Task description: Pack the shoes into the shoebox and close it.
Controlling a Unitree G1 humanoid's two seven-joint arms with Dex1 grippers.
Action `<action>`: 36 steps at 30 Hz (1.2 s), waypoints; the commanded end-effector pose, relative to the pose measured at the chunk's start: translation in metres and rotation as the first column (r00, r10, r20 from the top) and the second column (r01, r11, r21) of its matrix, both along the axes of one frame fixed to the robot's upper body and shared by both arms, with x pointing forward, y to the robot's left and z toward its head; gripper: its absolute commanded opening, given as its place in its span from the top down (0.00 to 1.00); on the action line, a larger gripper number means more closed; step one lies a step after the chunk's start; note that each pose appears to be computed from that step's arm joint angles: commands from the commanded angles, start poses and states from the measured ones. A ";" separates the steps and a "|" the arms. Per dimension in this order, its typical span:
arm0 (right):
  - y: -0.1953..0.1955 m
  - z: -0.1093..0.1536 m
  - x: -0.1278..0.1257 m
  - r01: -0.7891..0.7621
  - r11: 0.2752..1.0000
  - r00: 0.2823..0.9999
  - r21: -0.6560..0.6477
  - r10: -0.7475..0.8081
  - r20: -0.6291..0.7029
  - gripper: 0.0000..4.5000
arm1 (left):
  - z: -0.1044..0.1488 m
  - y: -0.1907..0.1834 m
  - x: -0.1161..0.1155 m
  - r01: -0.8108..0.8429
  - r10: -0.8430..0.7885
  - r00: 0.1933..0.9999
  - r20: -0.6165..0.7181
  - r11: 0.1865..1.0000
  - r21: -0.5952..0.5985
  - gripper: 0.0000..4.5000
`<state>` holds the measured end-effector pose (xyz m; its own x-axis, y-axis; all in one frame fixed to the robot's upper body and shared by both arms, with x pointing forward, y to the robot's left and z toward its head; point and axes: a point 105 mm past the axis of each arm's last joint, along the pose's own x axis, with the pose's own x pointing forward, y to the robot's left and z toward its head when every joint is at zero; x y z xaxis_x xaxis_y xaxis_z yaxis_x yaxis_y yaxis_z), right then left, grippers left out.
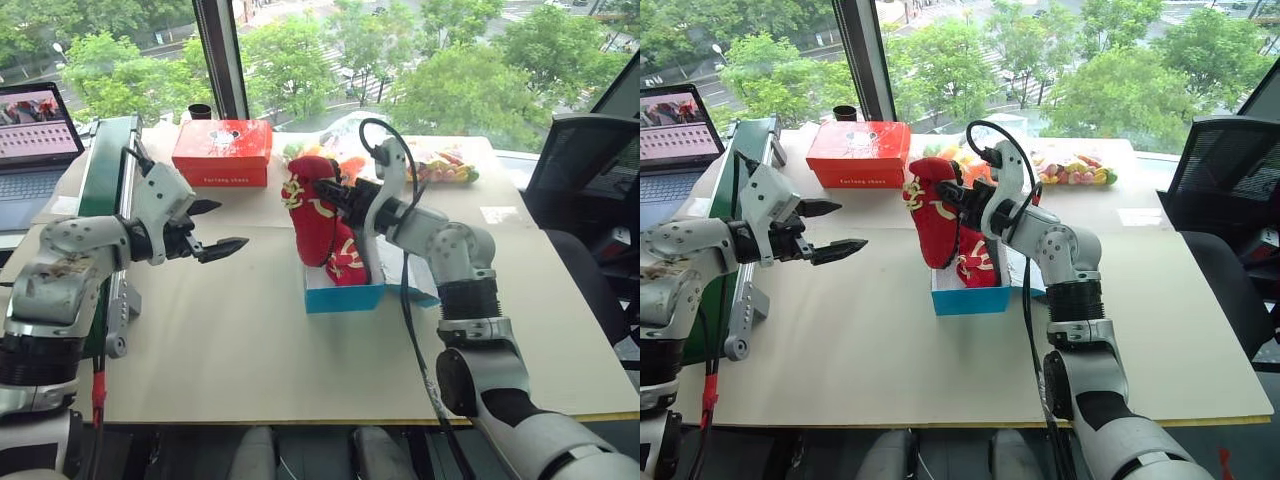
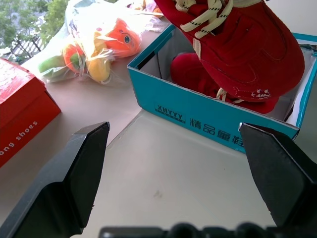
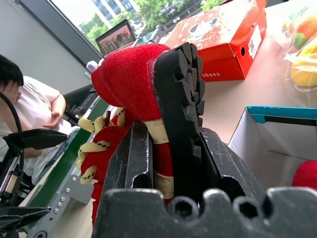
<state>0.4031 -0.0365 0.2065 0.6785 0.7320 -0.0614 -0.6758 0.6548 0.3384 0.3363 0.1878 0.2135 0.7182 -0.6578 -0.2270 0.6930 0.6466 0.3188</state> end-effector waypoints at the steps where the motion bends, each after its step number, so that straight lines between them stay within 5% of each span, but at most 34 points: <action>1: 0.004 0.017 -0.004 -0.006 0.999 0.992 -0.040 0.011 0.128 0.82 | 0.014 -0.007 -0.010 0.043 -0.042 0.998 0.037 0.999 -0.016 0.01; 15: 0.003 -0.005 -0.002 -0.010 0.986 0.993 -0.164 0.029 0.116 0.82 | 0.016 -0.004 -0.036 0.146 -0.145 0.989 -0.017 0.989 0.023 0.01; 28: 0.000 -0.077 -0.001 -0.075 0.908 0.997 -0.413 0.054 -0.063 0.82 | 0.016 -0.001 -0.048 0.129 -0.128 0.992 -0.021 0.991 0.034 0.01; 33: -0.001 -0.094 0.005 -0.082 0.933 0.990 -0.350 0.034 -0.140 0.82 | 0.015 0.000 -0.051 0.118 -0.117 0.993 -0.020 0.992 0.034 0.01; 36: 0.001 -0.097 0.008 -0.046 0.998 0.951 -0.053 0.027 -0.308 0.82 | 0.016 0.002 -0.053 0.105 -0.105 0.994 -0.017 0.994 0.036 0.01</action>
